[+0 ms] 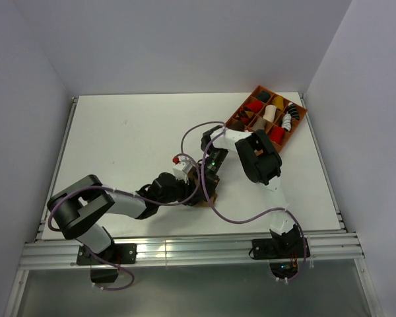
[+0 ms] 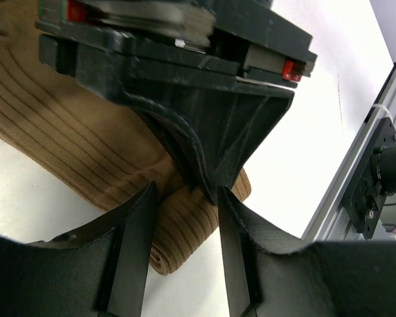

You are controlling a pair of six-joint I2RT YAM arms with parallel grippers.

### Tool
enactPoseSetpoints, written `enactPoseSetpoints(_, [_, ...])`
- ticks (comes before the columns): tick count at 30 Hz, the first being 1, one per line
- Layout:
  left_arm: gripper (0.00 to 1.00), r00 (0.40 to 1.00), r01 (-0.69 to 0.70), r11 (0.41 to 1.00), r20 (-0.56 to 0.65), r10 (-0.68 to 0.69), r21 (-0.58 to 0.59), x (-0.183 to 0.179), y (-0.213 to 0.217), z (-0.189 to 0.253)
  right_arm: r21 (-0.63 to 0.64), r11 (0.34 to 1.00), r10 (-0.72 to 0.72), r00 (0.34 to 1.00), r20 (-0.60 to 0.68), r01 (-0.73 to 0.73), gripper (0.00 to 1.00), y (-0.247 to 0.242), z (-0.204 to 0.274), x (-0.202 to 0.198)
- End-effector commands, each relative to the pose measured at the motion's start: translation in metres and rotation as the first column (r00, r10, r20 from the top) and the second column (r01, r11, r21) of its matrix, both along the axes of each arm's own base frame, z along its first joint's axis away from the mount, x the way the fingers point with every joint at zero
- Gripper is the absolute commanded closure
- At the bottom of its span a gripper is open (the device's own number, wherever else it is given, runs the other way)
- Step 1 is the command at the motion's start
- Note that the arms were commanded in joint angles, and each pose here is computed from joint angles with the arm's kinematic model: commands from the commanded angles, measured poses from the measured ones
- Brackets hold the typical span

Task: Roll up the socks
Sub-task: Roll the sock at the center of the board.

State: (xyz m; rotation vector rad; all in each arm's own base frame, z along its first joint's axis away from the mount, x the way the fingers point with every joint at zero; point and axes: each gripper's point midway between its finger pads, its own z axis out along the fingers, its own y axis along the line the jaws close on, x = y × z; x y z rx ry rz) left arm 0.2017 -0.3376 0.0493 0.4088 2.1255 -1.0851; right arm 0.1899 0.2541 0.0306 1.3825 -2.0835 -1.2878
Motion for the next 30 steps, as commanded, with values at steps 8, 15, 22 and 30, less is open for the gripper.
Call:
enactPoseSetpoints(8, [0.54,0.997,0.082,0.997,-0.011,-0.082,-0.009,-0.017,-0.004,-0.005,-0.044,0.996,-0.074,0.997,-0.023,0.073,0.81,-0.003,-0.007,0.017])
enactPoseSetpoints(15, [0.56,0.995,0.097,0.995,-0.036,-0.098,-0.006,-0.022,-0.004,-0.009,-0.057,0.994,-0.094,0.996,-0.012,0.093,0.81,-0.004,-0.011,0.021])
enactPoseSetpoints(22, [0.65,0.99,0.092,0.995,-0.107,-0.089,0.029,-0.025,-0.003,-0.027,-0.079,0.991,-0.106,0.994,0.016,0.107,0.81,-0.006,-0.017,0.024])
enactPoseSetpoints(30, [1.0,0.96,0.067,0.997,-0.276,-0.051,0.049,-0.031,-0.003,-0.052,-0.058,0.987,-0.142,0.982,0.125,0.15,0.66,-0.008,-0.005,0.029])
